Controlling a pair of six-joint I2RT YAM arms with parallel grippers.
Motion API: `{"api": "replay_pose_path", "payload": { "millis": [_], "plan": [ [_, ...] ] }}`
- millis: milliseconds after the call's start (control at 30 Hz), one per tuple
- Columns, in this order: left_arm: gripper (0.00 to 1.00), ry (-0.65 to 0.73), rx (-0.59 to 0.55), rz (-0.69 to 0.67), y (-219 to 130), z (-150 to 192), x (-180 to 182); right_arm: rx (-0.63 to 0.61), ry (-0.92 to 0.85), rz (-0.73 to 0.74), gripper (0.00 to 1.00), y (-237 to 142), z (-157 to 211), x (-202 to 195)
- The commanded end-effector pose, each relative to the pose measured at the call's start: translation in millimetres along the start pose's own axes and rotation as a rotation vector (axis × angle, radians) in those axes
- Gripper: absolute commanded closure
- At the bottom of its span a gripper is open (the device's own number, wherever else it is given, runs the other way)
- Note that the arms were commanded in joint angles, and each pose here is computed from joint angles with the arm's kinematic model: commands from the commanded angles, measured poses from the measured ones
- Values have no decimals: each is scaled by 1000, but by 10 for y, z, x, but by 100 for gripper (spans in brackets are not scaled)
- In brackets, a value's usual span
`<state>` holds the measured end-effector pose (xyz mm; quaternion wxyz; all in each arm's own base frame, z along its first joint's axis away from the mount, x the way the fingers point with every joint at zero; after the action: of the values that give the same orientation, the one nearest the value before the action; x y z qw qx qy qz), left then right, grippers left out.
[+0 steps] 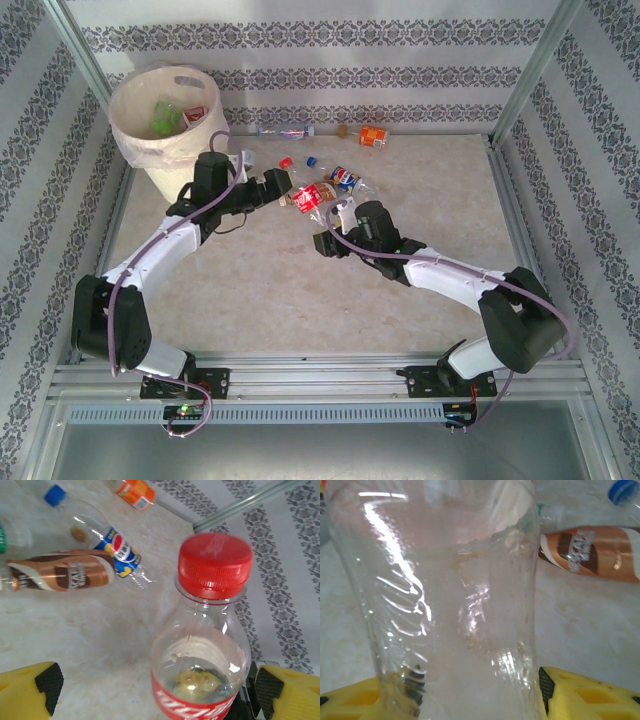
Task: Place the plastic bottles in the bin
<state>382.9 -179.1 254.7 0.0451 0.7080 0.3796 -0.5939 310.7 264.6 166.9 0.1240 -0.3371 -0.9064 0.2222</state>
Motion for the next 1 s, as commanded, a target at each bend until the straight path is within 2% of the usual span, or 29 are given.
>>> {"api": "replay_pose_path", "payload": {
  "millis": [0,167,333,400,533,600,767,867,967],
  "plan": [
    [0,74,12,136,80,35,-327,-109,30,-88,53,33,-345,89],
    [0,161,26,68,219,139,-346,-143,38,-107,52,88,-481,100],
    [0,127,30,46,332,142,-296,-159,18,-124,51,162,-578,147],
    [9,117,12,60,357,103,-312,-162,8,-141,51,198,-614,180],
    [33,106,7,73,402,64,-333,-171,3,-157,47,221,-671,203],
    [39,100,-4,79,407,43,-348,-173,-9,-164,42,205,-689,209],
    [44,85,-59,86,386,-38,-351,-168,-24,-200,13,108,-702,229],
    [45,78,-111,64,328,-156,-333,-187,-22,-196,4,-10,-740,186],
    [45,75,-141,62,290,-248,-339,-208,-22,-181,2,-158,-797,123]
  ]
}}
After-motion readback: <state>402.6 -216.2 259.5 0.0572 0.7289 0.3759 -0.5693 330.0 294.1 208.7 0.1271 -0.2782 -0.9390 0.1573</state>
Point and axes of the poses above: each hand's point on the last joint's axis, 136 mm out from that joint toward the fingers, its own y axis out along the fingers, its own x axis along the line the jaws close on, z = x × y, the point moved 3 cm from there along -y, back along the fingers, and after that the axes turned 15 degrees about -y, right-handed, at the moved point
